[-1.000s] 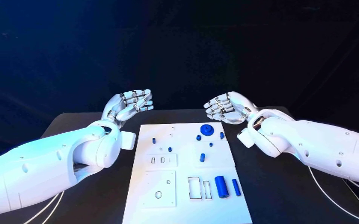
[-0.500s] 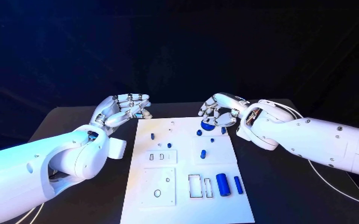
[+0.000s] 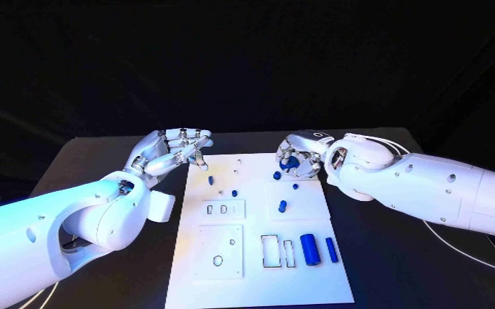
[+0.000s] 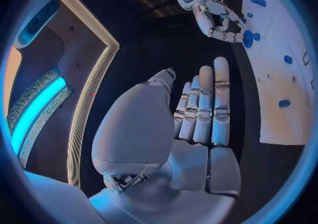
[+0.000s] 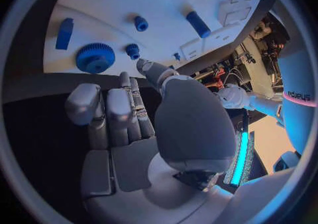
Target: Assemble the parts on the task board
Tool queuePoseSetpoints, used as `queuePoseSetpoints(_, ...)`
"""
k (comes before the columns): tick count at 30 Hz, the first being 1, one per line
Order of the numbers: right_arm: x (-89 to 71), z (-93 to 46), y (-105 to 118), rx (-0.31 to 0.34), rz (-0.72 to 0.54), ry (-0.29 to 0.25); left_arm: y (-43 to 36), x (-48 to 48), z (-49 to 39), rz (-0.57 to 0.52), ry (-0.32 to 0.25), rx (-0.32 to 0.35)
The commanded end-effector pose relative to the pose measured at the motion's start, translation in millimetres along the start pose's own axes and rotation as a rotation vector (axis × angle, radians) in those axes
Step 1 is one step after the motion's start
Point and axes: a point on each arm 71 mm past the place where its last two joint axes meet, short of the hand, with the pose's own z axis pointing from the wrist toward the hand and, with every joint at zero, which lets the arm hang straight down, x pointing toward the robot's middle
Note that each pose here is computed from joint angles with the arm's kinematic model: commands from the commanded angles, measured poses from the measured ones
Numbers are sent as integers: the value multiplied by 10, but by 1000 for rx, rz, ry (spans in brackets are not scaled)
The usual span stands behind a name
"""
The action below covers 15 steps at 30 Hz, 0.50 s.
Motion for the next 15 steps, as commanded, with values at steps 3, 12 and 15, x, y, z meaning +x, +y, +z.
queuePoseSetpoints(3,35,14,1,47,-73,29,-30,29,6,-21,36,2)
queuePoseSetpoints(12,63,38,45,39,-72,26,-14,-10,21,-15,34,-12)
queuePoseSetpoints(15,89,46,59,35,-69,29,-7,-21,25,-14,34,-17)
